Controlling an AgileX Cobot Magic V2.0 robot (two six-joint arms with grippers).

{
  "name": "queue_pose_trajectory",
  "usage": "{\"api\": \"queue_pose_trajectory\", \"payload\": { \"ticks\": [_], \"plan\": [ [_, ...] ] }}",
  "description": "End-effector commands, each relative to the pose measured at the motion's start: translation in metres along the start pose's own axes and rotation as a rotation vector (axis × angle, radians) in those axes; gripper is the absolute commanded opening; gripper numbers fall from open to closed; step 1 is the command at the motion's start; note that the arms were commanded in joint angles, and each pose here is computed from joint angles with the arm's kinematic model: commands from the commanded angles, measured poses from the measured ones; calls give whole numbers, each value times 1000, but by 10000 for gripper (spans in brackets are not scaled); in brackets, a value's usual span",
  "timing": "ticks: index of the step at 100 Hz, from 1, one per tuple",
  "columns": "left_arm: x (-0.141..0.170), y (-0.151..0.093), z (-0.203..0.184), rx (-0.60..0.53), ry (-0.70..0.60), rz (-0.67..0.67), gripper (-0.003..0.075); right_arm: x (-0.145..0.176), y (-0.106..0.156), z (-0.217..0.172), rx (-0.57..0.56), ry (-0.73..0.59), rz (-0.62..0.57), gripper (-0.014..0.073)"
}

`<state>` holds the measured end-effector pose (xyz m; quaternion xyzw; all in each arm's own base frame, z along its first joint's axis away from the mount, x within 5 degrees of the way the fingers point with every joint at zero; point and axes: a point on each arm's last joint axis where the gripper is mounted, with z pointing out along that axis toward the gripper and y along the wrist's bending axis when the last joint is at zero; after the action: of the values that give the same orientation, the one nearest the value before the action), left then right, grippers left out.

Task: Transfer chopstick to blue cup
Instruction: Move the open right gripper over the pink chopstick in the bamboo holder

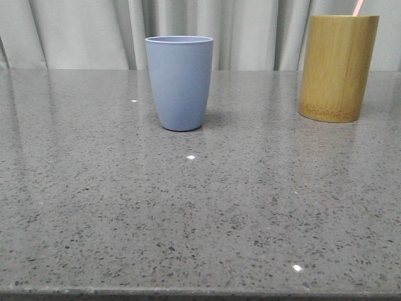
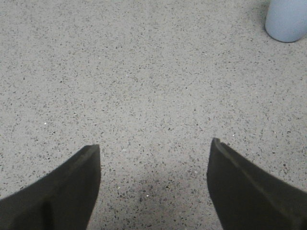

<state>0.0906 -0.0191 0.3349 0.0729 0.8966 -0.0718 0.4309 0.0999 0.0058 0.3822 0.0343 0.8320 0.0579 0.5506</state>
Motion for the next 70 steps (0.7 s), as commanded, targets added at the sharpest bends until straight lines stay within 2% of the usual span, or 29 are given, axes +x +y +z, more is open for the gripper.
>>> {"api": "queue_pose_trajectory", "payload": {
  "ticks": [1,27,70],
  "plan": [
    [-12,-1,-5,2,-92,-13,463,-22,3,4,-28,-163,20,635],
    [-12,-1,-5,2,-92,-13,463,-47,3,46,-38,-317,46,635],
    [-12,-1,-5,2,-92,-13,463,-52,3,136,-40,-367,92,635]
  ]
}}
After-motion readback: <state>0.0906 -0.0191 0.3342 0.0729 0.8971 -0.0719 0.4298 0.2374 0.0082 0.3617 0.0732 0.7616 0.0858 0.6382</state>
